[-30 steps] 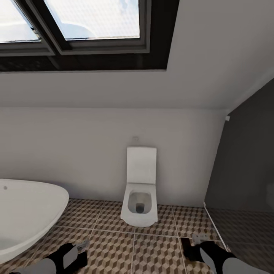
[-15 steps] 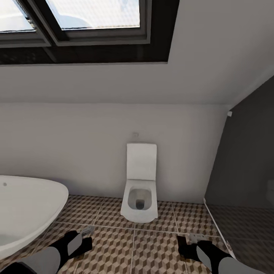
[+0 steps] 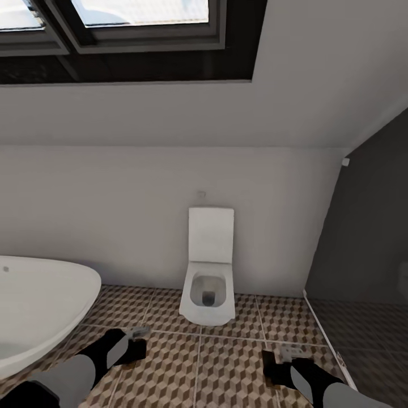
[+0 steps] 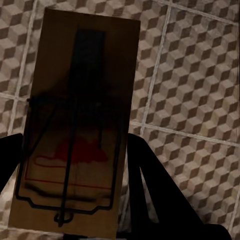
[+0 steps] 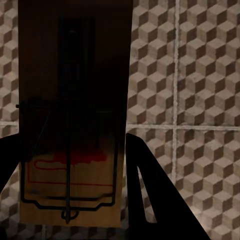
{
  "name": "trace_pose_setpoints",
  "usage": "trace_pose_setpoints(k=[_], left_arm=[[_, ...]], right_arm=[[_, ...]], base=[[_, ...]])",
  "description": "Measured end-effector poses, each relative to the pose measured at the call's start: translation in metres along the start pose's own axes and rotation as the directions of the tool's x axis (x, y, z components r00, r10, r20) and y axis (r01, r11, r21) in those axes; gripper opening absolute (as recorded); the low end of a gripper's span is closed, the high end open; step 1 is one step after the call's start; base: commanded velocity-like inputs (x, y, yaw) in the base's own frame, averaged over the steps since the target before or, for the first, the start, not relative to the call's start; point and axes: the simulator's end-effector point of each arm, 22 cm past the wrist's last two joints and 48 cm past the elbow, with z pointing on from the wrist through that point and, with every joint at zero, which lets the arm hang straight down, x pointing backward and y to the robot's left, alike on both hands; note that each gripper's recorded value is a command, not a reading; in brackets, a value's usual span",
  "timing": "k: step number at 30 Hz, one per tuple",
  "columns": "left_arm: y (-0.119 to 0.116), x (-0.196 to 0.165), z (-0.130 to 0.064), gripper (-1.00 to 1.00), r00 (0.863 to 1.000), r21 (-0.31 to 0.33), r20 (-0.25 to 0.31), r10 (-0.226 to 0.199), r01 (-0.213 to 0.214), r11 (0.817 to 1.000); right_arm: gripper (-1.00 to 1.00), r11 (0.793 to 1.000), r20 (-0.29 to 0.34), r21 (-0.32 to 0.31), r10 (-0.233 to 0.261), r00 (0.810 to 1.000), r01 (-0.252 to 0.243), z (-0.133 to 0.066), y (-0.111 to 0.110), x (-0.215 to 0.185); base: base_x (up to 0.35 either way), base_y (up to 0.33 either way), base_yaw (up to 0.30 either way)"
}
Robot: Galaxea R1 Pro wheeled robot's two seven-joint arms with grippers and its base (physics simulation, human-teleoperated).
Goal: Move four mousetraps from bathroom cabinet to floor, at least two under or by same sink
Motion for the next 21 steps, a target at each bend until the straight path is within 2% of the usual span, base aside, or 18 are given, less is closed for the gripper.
trace_pose_setpoints(k=[5, 13, 21], left_arm=[[-0.004, -0.021, 0.001, -1.0, 1.0, 0.007, 0.019, 0.004, -0.004, 1.0], [-0.003, -0.015, 0.01, -1.0, 1.0, 0.007, -0.02, 0.008, -0.008, 1.0], [-0.002, -0.011, 0.021, -1.0, 1.0, 0.007, -0.022, 0.009, -0.009, 1.0]], right_arm=[[-1.0, 1.0, -0.004, -0.002, 0.0, 1.0, 0.0, 0.009, 0.0, 0.004], [-1.0, 1.0, 0.045, -0.021, -0.009, 0.999, 0.01, 0.015, 0.009, -0.016], [-1.0, 0.999, 0.055, -0.049, -0.015, 0.998, 0.018, 0.026, 0.033, -0.016]], base=[[0.0, 0.0, 0.0], [0.0, 0.0, 0.0], [0.0, 0.0, 0.0]])
